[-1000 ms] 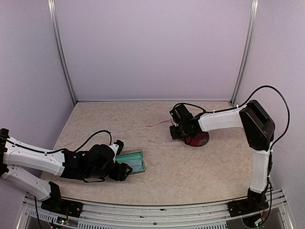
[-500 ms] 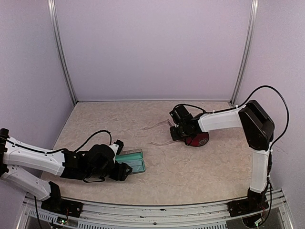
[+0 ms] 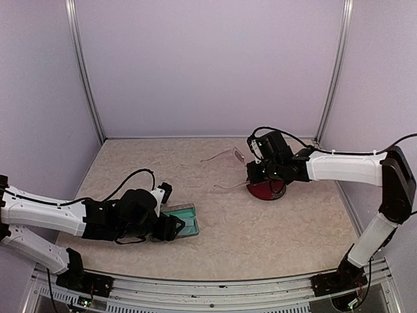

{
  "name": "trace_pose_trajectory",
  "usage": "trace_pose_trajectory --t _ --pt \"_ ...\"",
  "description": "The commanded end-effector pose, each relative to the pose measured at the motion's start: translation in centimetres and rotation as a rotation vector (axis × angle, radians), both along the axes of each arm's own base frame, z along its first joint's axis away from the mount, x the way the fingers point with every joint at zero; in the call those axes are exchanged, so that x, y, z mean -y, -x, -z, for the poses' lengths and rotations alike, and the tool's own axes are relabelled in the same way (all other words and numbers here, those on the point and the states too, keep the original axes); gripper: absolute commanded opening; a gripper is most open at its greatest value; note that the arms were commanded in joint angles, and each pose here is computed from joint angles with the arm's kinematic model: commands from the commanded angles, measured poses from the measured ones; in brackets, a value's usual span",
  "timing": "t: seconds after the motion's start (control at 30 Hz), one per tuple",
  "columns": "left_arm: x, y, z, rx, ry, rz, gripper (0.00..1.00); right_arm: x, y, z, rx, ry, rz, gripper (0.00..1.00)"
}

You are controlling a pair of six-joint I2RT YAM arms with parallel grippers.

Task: Organize the sunglasses
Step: Close the right temple of the sunglasses on the sunglasses.

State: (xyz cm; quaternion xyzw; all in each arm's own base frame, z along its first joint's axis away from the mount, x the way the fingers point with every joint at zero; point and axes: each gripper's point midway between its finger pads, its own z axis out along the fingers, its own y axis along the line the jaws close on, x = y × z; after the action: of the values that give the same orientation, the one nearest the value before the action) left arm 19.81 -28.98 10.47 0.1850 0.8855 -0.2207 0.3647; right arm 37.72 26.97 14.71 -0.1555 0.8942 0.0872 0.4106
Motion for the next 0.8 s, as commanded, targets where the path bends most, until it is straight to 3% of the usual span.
trace_pose_trajectory --t 0.0,0.2,0.37,0.6,0.77 --pt "0.5 -0.8 -4.3 0.11 0.043 0.021 0.72 0.3 3.9 -3.1 0.026 -0.046 -0.173 0.0" --pt "-1.2 -3.5 -7.6 0.163 0.11 -0.013 0.75 0.6 10.5 -6.3 0.042 -0.156 -0.392 0.0" --pt "-1.0 -4.6 -11.2 0.196 0.261 0.054 0.75 0.3 14.5 -8.2 0.082 -0.237 -0.539 0.0" --pt "1.9 -3.7 -15.5 0.225 0.433 0.187 0.76 -1.8 16.6 -7.4 0.069 -0.234 -0.654 0.0" --pt "4.1 -2.9 -16.1 0.221 0.452 0.242 0.74 -3.3 16.7 -6.5 0.053 -0.222 -0.681 0.0"
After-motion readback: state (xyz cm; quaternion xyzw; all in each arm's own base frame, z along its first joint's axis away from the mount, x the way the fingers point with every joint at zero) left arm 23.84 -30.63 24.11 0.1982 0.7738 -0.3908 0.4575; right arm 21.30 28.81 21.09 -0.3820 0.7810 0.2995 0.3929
